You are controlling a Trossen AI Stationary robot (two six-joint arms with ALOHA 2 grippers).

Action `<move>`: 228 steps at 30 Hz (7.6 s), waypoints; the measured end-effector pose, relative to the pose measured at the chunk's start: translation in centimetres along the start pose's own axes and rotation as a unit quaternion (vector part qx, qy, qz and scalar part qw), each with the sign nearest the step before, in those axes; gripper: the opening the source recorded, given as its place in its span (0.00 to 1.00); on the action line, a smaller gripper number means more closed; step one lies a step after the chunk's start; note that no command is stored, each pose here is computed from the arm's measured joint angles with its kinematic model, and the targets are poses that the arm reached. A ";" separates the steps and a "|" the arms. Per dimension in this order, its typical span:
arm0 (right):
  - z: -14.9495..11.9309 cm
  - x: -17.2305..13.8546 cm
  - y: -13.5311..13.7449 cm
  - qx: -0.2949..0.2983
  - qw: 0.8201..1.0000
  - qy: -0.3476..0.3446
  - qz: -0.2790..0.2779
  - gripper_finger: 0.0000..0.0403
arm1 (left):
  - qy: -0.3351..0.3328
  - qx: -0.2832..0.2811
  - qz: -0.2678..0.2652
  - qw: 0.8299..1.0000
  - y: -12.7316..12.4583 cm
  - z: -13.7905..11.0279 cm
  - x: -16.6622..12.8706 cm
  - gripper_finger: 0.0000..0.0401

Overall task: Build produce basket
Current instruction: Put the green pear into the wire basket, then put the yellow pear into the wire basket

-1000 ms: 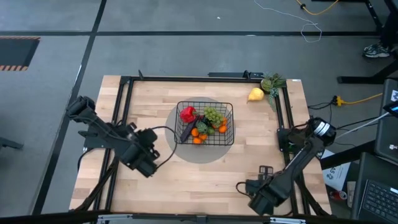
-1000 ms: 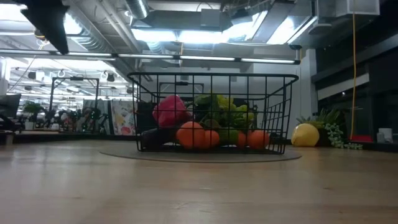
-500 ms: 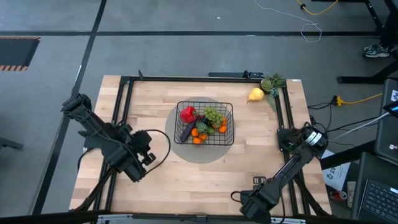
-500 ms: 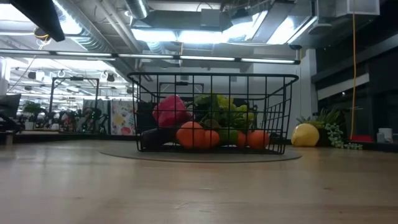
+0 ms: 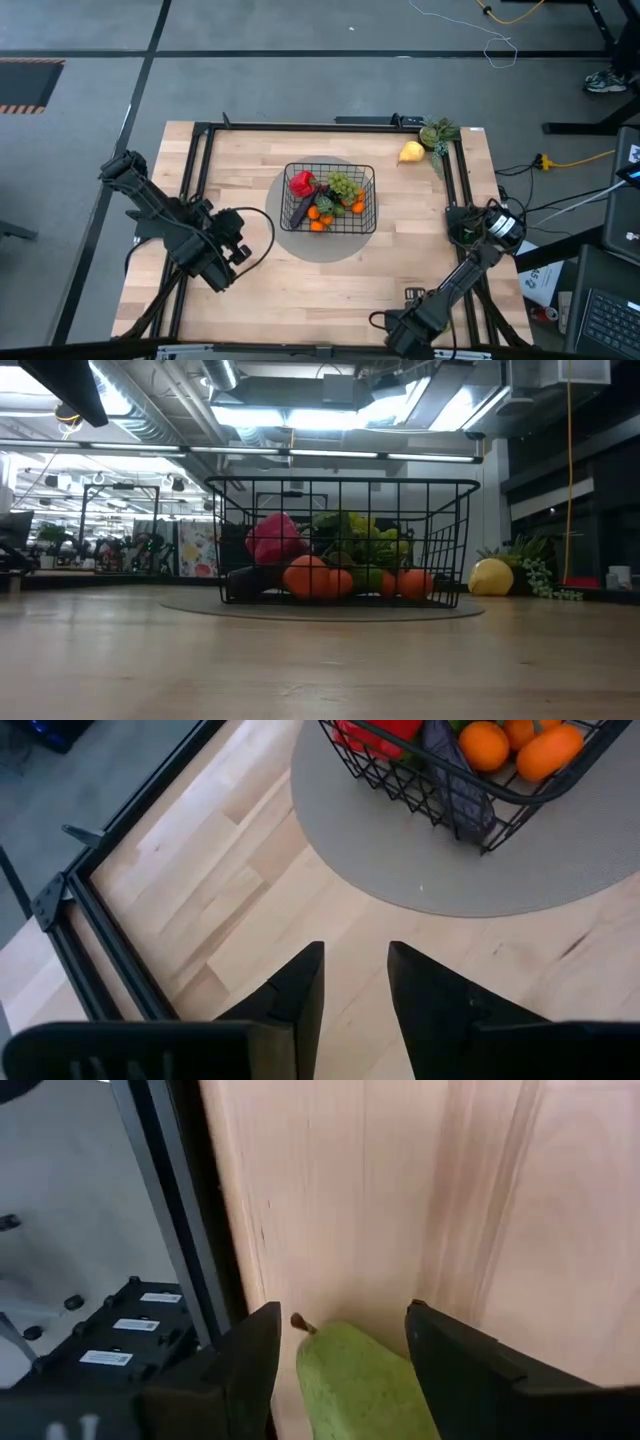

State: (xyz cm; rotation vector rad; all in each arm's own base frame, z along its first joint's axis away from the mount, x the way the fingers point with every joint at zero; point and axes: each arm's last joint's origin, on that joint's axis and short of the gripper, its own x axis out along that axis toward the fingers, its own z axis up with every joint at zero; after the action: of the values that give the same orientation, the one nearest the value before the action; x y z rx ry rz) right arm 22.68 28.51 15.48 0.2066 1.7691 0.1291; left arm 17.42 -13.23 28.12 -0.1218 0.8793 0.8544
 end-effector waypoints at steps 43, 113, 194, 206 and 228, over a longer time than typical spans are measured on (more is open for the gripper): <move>-0.4 1.5 0.9 -0.042 0.999 0.015 0.012 0.28 | 0.002 -0.005 -0.003 1.000 -0.1 0.0 0.0 0.27; 12.8 -25.7 -24.4 -0.040 0.963 -0.200 -0.175 0.46 | 0.000 0.001 0.000 1.000 0.0 0.0 0.0 0.27; -4.3 -10.6 -48.3 0.503 0.799 -0.262 -0.197 0.43 | 0.010 -0.048 0.040 0.998 0.4 2.0 2.0 0.27; -1.6 -9.8 -44.1 0.431 0.864 -0.261 -0.009 0.43 | 0.010 -0.047 0.040 0.998 0.4 2.0 2.0 0.27; -1.6 -10.2 -38.4 0.270 0.945 -0.175 -0.060 0.43 | -0.002 -0.047 0.041 0.998 0.4 2.1 2.0 0.27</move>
State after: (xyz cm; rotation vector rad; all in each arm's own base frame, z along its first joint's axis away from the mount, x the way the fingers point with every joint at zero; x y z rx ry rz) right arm 20.50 -11.07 17.86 0.4845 1.4226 -0.4636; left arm 19.12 -10.86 28.15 -0.1660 0.8455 0.9724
